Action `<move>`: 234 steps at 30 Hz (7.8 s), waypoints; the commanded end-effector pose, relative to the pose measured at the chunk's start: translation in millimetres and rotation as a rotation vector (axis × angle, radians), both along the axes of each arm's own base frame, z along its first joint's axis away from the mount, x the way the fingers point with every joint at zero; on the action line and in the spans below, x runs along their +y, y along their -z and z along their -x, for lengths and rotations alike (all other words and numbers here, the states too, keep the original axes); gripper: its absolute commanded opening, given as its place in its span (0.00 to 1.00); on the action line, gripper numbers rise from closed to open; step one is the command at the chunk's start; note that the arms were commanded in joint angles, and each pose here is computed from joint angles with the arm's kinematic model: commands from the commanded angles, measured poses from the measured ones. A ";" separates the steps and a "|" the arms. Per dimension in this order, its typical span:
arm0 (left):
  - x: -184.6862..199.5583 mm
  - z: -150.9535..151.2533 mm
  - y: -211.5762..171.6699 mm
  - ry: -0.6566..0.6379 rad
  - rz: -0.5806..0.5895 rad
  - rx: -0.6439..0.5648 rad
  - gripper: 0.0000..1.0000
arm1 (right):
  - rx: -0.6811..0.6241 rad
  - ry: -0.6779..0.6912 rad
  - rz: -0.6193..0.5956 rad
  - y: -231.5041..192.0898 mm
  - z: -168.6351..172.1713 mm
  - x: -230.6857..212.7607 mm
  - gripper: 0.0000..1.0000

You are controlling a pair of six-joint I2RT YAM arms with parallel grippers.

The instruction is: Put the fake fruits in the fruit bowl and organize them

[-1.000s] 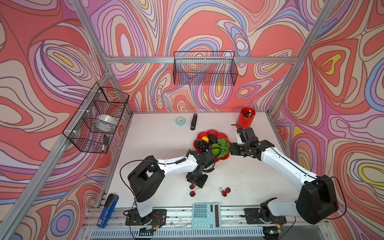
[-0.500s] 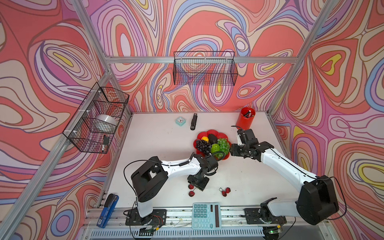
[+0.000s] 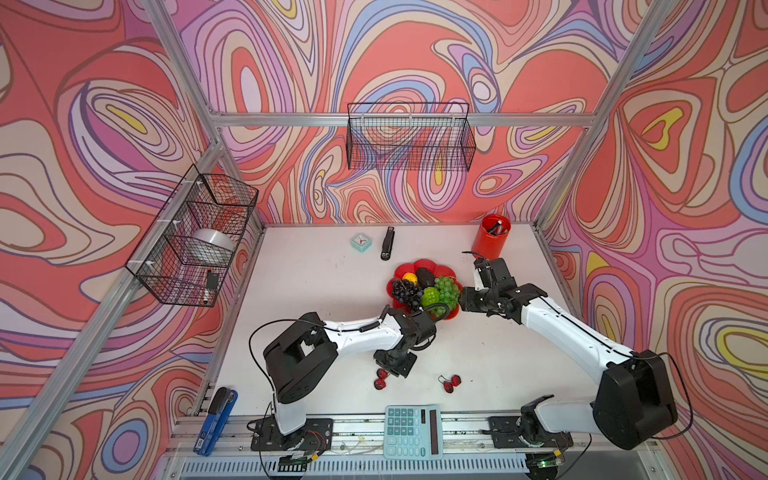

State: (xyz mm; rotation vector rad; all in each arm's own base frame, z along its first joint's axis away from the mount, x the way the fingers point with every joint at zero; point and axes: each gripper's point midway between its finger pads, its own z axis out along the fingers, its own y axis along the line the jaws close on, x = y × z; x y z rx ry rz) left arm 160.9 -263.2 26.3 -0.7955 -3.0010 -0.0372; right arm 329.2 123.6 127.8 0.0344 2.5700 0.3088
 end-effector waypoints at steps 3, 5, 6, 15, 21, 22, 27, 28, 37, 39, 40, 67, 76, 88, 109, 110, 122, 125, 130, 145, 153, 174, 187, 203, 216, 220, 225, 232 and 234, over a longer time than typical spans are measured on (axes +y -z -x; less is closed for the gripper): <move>9.0 -1.3 -11.9 -0.006 -0.024 -0.024 0.02 | 0.001 -0.004 -0.019 2.7 -1.1 3.4 0.50; 8.3 -1.6 -18.6 -0.002 -0.014 -0.030 0.00 | 0.001 -0.006 -0.021 1.3 -1.1 4.2 0.50; 8.0 -1.6 -22.4 0.002 -0.006 -0.033 0.00 | 0.001 -0.008 -0.022 0.3 -1.1 4.5 0.50; 2.1 -22.7 -83.5 -0.070 0.210 -0.015 0.00 | -0.004 -0.019 -0.030 -11.7 1.9 5.4 0.49; -18.8 -90.7 -146.3 -0.154 0.486 -0.037 0.00 | 0.025 -0.031 -0.036 -9.9 11.7 5.5 0.49; -22.8 -106.5 -155.0 -0.164 0.519 -0.059 0.00 | 0.033 -0.036 -0.044 -8.9 13.7 6.8 0.49; -46.1 -182.3 -180.0 -0.221 0.677 -0.136 0.00 | 0.089 -0.058 -0.095 -0.3 27.5 14.5 0.48; -52.2 -195.6 -182.0 -0.223 0.705 -0.142 0.00 | 0.100 -0.057 -0.105 0.9 31.0 15.4 0.48; -97.2 -274.1 -151.0 -0.299 0.841 -0.151 0.00 | 0.136 -0.084 -0.072 2.8 65.5 32.6 0.51; -103.8 -281.2 -140.3 -0.315 0.855 -0.137 0.00 | 0.132 -0.107 -0.036 2.2 73.1 41.2 0.53; -106.9 -283.4 -135.1 -0.321 0.863 -0.126 0.00 | 0.137 -0.120 -0.037 2.6 77.2 46.5 0.55; -88.5 -279.0 -158.2 -0.320 0.866 -0.205 0.26 | 0.201 -0.181 0.076 20.2 131.8 65.4 0.66; -34.9 -241.5 -192.1 -0.343 0.801 -0.322 0.40 | 0.265 -0.165 0.140 41.1 150.8 57.1 0.69; 15.2 -195.7 -173.7 -0.419 0.725 -0.329 0.49 | 0.319 -0.191 0.206 68.4 176.0 94.9 0.71; 26.0 -194.0 -162.5 -0.448 0.712 -0.308 0.50 | 0.340 -0.194 0.240 90.7 177.0 102.8 0.07; 26.4 -194.0 -162.8 -0.448 0.711 -0.309 0.50 | 0.342 -0.194 0.242 90.6 177.4 102.0 0.00; 32.5 -191.2 -162.2 -0.453 0.692 -0.310 0.50 | 0.228 -0.213 0.236 33.3 150.6 98.0 0.00; 36.0 -189.3 -161.6 -0.457 0.682 -0.313 0.50 | 0.150 -0.194 0.185 -8.3 116.7 91.9 0.00; 44.2 -182.6 -159.8 -0.463 0.657 -0.311 0.50 | -0.023 -0.168 0.033 -79.0 38.9 84.8 0.00; 70.7 -165.3 -163.3 -0.501 0.601 -0.329 0.50 | -0.188 -0.156 -0.141 -87.5 -133.0 88.2 0.00; 71.9 -163.2 -163.2 -0.508 0.601 -0.322 0.50 | -0.119 -0.105 -0.186 -35.1 -156.7 87.4 0.00; 73.6 -160.4 -161.4 -0.517 0.601 -0.320 0.50 | -0.005 -0.050 -0.276 15.2 -156.7 98.2 0.00; 76.9 -157.1 -164.3 -0.509 0.581 -0.317 0.56 | -0.096 -0.068 -0.223 -28.6 -159.9 89.8 0.48; 166.0 -197.1 -184.4 -0.599 0.438 -0.599 0.97 | -0.508 0.098 0.230 -175.3 -104.5 -27.9 0.98; 291.1 -226.0 -112.1 -0.619 0.174 -1.118 1.00 | -0.838 0.286 0.268 -76.0 -61.3 -131.7 0.98; 289.2 -223.9 -89.6 -0.586 0.206 -1.206 1.00 | -0.781 0.236 0.276 -30.3 -74.8 -131.4 0.99; 288.0 -230.8 -70.6 -0.577 0.224 -1.246 1.00 | -0.766 0.258 0.195 2.1 -84.9 -141.4 0.98; 282.3 -230.3 -63.1 -0.544 0.247 -1.250 1.00 | -0.739 0.203 0.164 33.4 -94.7 -135.0 0.99; 282.5 -230.5 -62.6 -0.545 0.247 -1.250 1.00 | -0.709 0.196 0.166 36.4 -97.1 -134.7 0.98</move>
